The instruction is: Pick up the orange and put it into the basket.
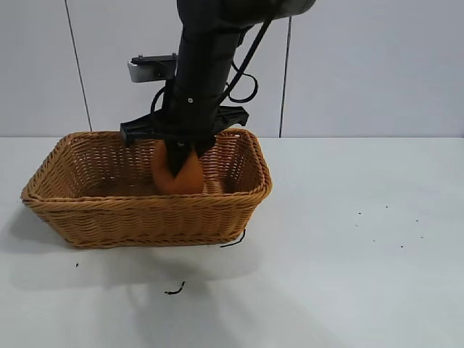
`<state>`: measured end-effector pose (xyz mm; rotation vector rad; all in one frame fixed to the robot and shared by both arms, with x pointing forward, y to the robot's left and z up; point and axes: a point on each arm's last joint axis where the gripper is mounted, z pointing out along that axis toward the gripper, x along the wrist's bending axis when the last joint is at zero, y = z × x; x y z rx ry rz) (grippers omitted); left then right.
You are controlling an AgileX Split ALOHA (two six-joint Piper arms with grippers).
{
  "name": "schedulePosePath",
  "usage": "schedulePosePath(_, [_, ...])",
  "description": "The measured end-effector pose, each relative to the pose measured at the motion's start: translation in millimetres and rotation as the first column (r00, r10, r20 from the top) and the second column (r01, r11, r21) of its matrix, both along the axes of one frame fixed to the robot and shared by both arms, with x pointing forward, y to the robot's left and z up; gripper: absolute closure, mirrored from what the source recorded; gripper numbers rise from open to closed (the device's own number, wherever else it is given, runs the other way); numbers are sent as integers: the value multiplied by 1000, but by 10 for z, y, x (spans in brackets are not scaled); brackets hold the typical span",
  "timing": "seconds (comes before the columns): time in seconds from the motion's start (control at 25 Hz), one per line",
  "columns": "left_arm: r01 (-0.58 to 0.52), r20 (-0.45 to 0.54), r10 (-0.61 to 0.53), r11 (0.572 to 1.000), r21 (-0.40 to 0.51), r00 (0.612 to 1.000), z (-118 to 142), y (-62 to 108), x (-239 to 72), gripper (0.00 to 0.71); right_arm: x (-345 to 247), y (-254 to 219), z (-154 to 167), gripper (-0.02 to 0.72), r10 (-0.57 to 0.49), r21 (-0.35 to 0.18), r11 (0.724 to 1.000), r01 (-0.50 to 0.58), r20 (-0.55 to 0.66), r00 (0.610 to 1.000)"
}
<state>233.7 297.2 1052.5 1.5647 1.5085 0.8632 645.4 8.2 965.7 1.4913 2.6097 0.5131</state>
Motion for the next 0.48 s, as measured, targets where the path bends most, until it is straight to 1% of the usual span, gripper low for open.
schedulePosePath(0.08, [0,0,0,1000,0,1000,0,0,0,71,27,-8,204,39,7,-14,1000,-7,29,1000])
schedulePosePath(0.16, [0,0,0,1000,0,1000,0,0,0,71,71,-48,421,29,-1,-26,1000,3,75,997])
schedulePosePath(0.28, [0,0,0,1000,0,1000,0,0,0,71,199,-189,730,27,-60,7,998,60,153,986])
schedulePosePath(0.36, [0,0,0,1000,0,1000,0,0,0,71,315,-369,838,27,-109,22,994,107,183,977])
schedulePosePath(0.48, [0,0,0,1000,0,1000,0,0,0,71,495,-695,875,27,-181,24,984,179,192,965])
